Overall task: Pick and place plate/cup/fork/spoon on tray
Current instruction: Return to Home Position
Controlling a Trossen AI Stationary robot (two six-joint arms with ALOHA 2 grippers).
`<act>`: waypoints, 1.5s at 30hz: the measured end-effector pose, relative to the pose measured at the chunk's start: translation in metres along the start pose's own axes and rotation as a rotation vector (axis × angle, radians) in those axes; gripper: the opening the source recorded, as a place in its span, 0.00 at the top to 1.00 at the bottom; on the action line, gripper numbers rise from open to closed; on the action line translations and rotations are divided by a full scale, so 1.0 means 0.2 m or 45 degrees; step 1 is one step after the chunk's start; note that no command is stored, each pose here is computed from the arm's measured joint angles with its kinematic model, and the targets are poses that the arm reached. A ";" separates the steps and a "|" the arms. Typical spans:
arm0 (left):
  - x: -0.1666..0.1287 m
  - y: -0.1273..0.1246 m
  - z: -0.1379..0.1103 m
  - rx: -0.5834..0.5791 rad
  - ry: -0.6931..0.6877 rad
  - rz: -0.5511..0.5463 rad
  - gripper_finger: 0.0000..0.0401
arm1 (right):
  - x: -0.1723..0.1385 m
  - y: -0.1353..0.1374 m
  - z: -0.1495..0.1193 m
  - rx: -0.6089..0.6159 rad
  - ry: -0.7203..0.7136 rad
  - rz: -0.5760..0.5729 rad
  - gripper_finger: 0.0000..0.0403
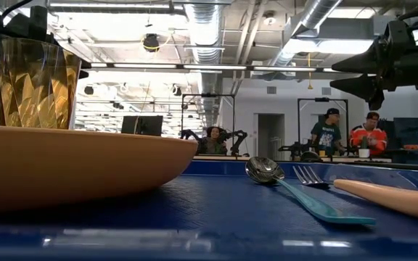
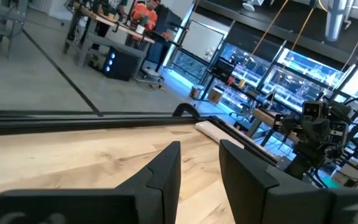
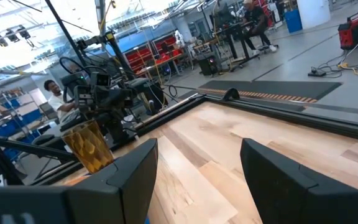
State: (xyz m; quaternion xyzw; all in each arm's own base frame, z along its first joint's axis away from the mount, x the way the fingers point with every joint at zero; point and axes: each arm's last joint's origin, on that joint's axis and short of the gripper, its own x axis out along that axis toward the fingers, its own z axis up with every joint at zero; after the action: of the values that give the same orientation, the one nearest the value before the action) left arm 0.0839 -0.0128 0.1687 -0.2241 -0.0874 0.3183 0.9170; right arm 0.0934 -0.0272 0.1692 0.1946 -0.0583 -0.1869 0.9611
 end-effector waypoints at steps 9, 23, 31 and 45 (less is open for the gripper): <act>0.00 0.00 0.00 -0.002 0.000 0.000 0.76 | 0.00 0.00 0.00 -0.001 0.001 -0.001 0.37; 0.00 0.00 0.00 0.012 0.000 0.000 0.76 | 0.00 0.00 0.00 0.002 0.000 -0.004 0.37; 0.00 0.00 0.00 0.009 0.000 0.000 0.76 | 0.00 0.00 0.00 0.001 0.000 -0.003 0.37; 0.00 0.00 0.00 0.023 0.000 0.001 0.76 | 0.00 0.00 0.00 0.001 0.000 -0.003 0.37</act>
State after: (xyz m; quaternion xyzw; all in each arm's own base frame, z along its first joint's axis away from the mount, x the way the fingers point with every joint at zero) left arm 0.0839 -0.0128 0.1685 -0.2158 -0.0844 0.3192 0.9189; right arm 0.0934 -0.0272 0.1690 0.1951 -0.0581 -0.1881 0.9608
